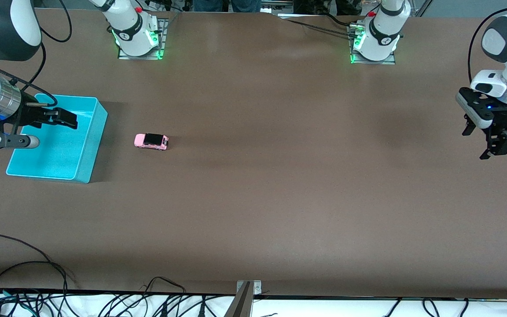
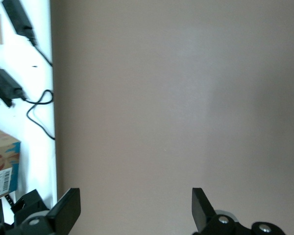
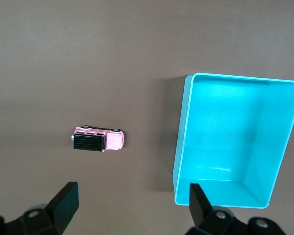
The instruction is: Wind and store pink jeep toy
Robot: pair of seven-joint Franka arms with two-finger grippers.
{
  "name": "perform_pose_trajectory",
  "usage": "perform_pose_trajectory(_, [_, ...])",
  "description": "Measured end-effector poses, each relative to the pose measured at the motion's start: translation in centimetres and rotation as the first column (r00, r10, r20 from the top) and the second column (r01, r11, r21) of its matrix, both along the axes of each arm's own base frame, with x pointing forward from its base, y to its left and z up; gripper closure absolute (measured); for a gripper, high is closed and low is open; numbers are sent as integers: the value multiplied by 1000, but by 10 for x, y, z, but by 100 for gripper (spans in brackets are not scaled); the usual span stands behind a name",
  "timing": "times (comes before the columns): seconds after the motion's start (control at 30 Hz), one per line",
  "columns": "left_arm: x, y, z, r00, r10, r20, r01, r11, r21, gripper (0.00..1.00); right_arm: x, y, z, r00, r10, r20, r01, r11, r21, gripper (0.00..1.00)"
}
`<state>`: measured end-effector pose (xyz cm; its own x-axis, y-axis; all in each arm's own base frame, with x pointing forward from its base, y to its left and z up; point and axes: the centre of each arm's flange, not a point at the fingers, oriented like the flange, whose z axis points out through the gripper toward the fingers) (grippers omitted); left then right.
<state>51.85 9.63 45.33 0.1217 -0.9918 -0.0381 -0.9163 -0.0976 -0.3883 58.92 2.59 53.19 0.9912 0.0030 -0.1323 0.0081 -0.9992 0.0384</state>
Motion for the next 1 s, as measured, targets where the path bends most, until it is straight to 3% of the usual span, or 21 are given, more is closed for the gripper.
perform_pose_trajectory(0.17, [4, 2, 12, 995, 97, -8, -97, 993, -71, 0, 0, 0, 3, 1000, 24, 5, -24, 1000, 4, 0])
perform_pose_trajectory(0.37, [8, 2, 33, 974, 221, -58, -226, 966, -122, 0, 0, 2, 10, 998, 58, 18, -58, 998, 9, 0])
perform_pose_trajectory(0.63, [11, -5, 73, 896, 415, -156, -438, 882, -174, 0, -1, 26, 12, 979, 203, 23, -204, 978, 50, 0])
perform_pose_trajectory(0.8, [10, -22, 109, 838, 501, -217, -539, 823, -179, 0, 1, 28, 4, 925, 379, 13, -379, 922, 75, 0])
perform_pose_trajectory(1.0, [4, -51, 152, 743, 610, -276, -662, 731, -166, 0, 7, 28, -17, 824, 566, 6, -564, 819, 110, 0])
